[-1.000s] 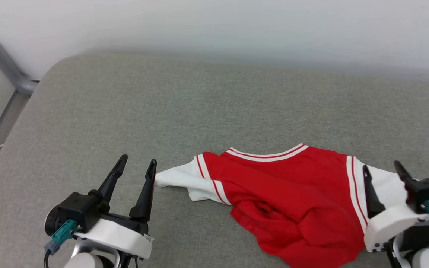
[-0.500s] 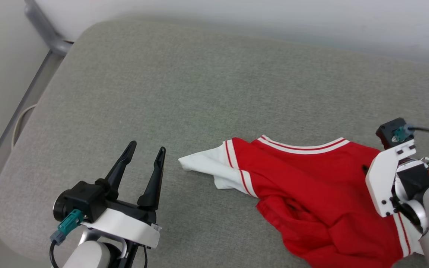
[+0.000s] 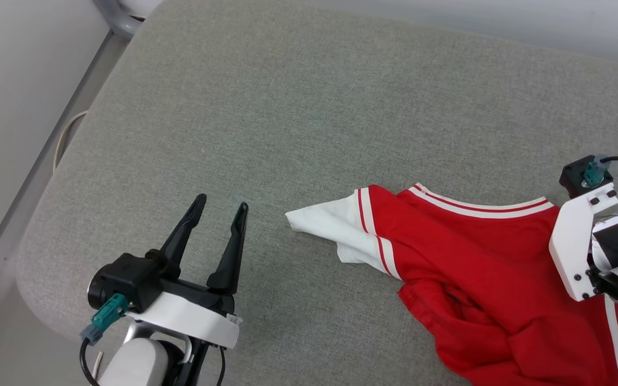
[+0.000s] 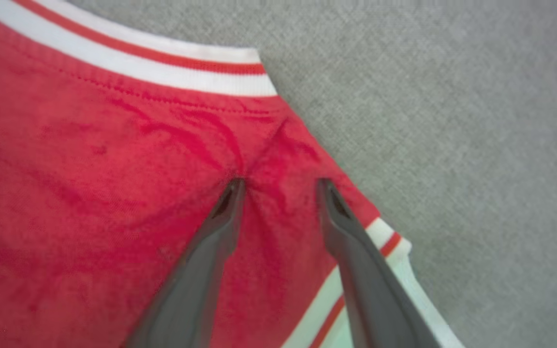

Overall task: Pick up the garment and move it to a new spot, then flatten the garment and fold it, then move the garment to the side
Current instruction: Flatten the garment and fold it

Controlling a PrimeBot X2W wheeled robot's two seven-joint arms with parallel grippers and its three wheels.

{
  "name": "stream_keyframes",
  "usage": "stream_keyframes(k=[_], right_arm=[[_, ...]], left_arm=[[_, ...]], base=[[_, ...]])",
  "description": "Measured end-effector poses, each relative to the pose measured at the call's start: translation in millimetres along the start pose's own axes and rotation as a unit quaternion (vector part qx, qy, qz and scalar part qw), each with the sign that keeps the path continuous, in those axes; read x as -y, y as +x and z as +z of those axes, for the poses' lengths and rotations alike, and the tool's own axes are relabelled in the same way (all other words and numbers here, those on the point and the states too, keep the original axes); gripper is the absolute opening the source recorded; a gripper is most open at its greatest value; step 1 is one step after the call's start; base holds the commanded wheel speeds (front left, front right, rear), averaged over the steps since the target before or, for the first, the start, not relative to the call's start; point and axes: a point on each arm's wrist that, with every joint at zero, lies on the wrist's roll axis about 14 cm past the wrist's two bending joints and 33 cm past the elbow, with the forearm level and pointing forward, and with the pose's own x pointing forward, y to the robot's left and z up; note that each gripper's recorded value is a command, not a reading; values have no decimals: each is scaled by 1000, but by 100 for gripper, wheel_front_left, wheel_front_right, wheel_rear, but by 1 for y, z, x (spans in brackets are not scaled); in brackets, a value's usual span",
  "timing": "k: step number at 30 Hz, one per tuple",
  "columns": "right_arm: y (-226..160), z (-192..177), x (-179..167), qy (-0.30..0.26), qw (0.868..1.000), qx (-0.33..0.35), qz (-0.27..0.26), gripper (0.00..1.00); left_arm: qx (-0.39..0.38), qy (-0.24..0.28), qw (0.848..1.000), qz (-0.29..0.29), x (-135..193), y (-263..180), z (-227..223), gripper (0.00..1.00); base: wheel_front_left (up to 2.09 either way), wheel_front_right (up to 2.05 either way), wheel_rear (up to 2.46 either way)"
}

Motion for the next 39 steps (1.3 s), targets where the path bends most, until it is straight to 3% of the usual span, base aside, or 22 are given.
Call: stream_keyframes(k=[7,14,20,21,22,23,31,35,39], right_arm=[[-1,5,19,9,999,35,-25,0],[-19,1,78,30,992,49,-111,0],[-25,7,103,30,986,68,-151,0],[-24,7,103,29,985,70,-152,36],[-22,7,103,31,985,71,-152,93],[-21,8,101,35,985,77,-149,100],[-36,28,92,65,973,170,-144,100],[-62,43,93,82,953,248,-151,100],[-93,47,95,99,924,328,-167,100]], left_arm=[[-3,4,1000,-7,1,4,-4,100],[3,0,1000,-26,12,9,-2,100],[2,1,999,-32,15,12,-3,100],[2,1,999,-33,15,12,-3,100],[2,1,999,-33,15,12,-4,100],[1,1,999,-33,15,12,-4,100],[13,2,999,-42,19,10,4,100],[22,0,999,-48,20,9,10,100],[30,-8,998,-63,30,11,14,100]], base=[[0,0,0],[0,0,0],[0,0,0],[0,0,0],[0,0,0],[0,0,0],[0,0,0],[0,0,0],[0,0,0]])
